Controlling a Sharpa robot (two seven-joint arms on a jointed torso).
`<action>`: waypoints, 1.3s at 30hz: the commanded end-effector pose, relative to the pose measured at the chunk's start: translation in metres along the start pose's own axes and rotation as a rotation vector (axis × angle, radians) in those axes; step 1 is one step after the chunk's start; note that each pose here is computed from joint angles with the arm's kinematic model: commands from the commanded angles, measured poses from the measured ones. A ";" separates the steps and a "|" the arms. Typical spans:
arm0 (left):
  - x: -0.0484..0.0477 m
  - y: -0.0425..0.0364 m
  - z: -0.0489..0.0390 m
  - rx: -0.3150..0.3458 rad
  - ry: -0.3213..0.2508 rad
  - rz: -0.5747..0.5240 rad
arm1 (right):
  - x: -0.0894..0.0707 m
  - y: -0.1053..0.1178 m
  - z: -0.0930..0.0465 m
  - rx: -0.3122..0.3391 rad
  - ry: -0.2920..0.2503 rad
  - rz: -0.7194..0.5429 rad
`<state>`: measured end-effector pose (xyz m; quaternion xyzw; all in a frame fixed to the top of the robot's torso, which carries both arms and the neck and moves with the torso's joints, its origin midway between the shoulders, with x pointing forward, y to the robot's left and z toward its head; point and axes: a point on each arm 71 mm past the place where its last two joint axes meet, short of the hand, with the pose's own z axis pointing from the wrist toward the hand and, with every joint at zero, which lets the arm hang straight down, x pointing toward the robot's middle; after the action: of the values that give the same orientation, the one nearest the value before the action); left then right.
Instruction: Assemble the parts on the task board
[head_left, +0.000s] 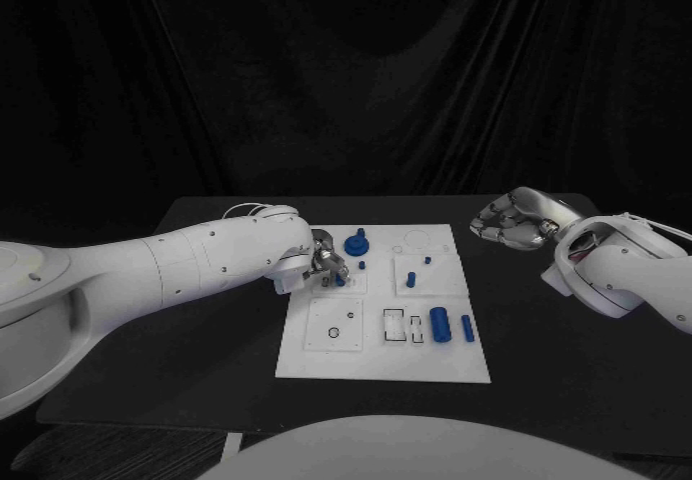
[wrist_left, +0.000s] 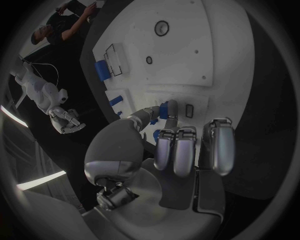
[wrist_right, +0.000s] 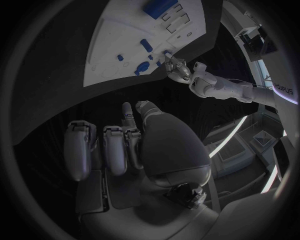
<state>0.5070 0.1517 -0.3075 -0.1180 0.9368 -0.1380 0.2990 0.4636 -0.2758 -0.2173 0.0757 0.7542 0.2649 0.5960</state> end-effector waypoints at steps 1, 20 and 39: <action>0.0055 -0.0019 0.0013 0.015 0.027 0.003 | 0.001 -0.001 -0.001 0.011 0.003 0.002; 0.0065 0.0006 0.0022 -0.013 0.037 0.008 | 0.002 -0.001 0.000 0.012 0.007 0.002; 0.0038 0.0015 0.0017 0.000 -0.003 0.065 | 0.002 -0.002 0.000 0.015 0.012 0.001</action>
<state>0.5050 0.1533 -0.3113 -0.0987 0.9411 -0.1227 0.2992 0.4634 -0.2758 -0.2184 0.0764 0.7560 0.2649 0.5937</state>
